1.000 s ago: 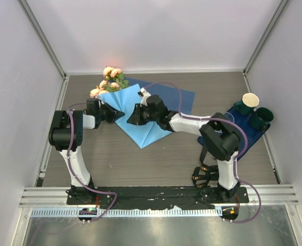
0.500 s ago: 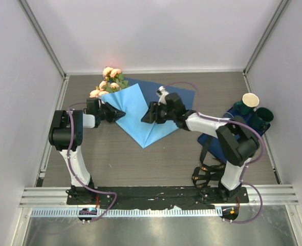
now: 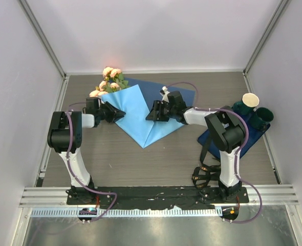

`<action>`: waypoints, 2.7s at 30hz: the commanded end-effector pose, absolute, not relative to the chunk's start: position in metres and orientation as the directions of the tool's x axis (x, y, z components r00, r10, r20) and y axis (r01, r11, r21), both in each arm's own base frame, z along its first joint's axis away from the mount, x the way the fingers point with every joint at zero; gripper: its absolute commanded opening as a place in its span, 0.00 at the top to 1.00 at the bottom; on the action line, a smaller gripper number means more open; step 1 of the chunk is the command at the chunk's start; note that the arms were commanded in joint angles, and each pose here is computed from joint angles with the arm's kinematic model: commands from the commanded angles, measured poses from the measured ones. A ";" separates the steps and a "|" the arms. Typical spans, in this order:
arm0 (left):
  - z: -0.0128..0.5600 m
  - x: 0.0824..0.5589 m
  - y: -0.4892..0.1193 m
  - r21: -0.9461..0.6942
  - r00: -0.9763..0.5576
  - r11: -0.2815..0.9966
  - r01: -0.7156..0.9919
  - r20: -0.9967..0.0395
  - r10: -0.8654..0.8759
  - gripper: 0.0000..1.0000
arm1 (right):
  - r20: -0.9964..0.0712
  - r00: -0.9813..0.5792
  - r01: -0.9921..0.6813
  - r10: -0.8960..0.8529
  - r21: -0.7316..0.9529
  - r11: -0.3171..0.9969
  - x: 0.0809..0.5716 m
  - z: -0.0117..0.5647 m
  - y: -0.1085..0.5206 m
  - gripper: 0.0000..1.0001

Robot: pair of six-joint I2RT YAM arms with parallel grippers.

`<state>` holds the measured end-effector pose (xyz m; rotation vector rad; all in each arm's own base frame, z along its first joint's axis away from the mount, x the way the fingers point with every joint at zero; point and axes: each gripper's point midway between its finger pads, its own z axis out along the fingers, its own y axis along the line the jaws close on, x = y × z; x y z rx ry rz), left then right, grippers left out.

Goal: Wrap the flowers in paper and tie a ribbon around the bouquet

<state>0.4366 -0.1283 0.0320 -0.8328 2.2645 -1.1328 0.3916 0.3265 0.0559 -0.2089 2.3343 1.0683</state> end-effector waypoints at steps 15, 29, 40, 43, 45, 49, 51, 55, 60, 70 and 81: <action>0.115 0.458 -0.075 -0.869 -0.608 0.438 -0.232 -0.221 -0.762 0.44 | -0.607 -0.772 -0.409 0.189 0.702 0.582 0.441 0.103 0.366 1.00; 0.086 0.506 0.056 -0.643 -0.391 0.471 -0.603 -0.276 -0.878 0.20 | -0.611 -0.751 -0.414 0.249 0.730 0.543 0.433 0.130 0.364 1.00; 0.068 0.552 0.057 -0.690 -0.404 0.458 -0.560 -0.255 -0.879 0.29 | -0.610 -0.757 -0.414 0.235 0.725 0.550 0.428 0.127 0.364 1.00; 0.070 0.563 0.057 -0.706 -0.401 0.462 -0.537 -0.268 -0.876 0.36 | -0.611 -0.758 -0.416 0.229 0.723 0.552 0.427 0.127 0.365 1.00; 0.073 0.569 0.055 -0.733 -0.402 0.452 -0.507 -0.263 -0.877 0.47 | -0.610 -0.760 -0.415 0.225 0.721 0.555 0.426 0.125 0.365 1.00; 0.073 0.576 0.043 -0.778 -0.410 0.411 -0.475 -0.218 -0.886 0.62 | -0.606 -0.762 -0.410 0.227 0.724 0.554 0.424 0.126 0.365 1.00; 0.078 0.579 0.043 -0.788 -0.408 0.415 -0.455 -0.230 -0.884 0.72 | -0.606 -0.761 -0.407 0.233 0.725 0.557 0.424 0.129 0.363 1.00; 0.101 0.589 0.039 -0.791 -0.418 0.474 -0.386 -0.308 -0.855 0.76 | -0.586 -0.771 -0.362 0.249 0.725 0.586 0.421 0.128 0.356 1.00; 0.128 0.615 0.011 -0.834 -0.455 0.484 -0.265 -0.335 -0.825 0.78 | -0.542 -0.770 -0.286 0.338 0.766 0.576 0.417 0.138 0.348 1.00; 0.112 0.639 -0.026 -0.860 -0.515 0.459 -0.224 -0.295 -0.805 0.80 | -0.497 -0.733 -0.137 0.464 0.776 0.616 0.408 0.120 0.319 1.00; 0.115 0.636 -0.024 -0.813 -0.551 0.534 -0.232 -0.342 -0.761 0.60 | -0.504 -0.729 -0.099 0.463 0.747 0.657 0.404 0.096 0.308 1.00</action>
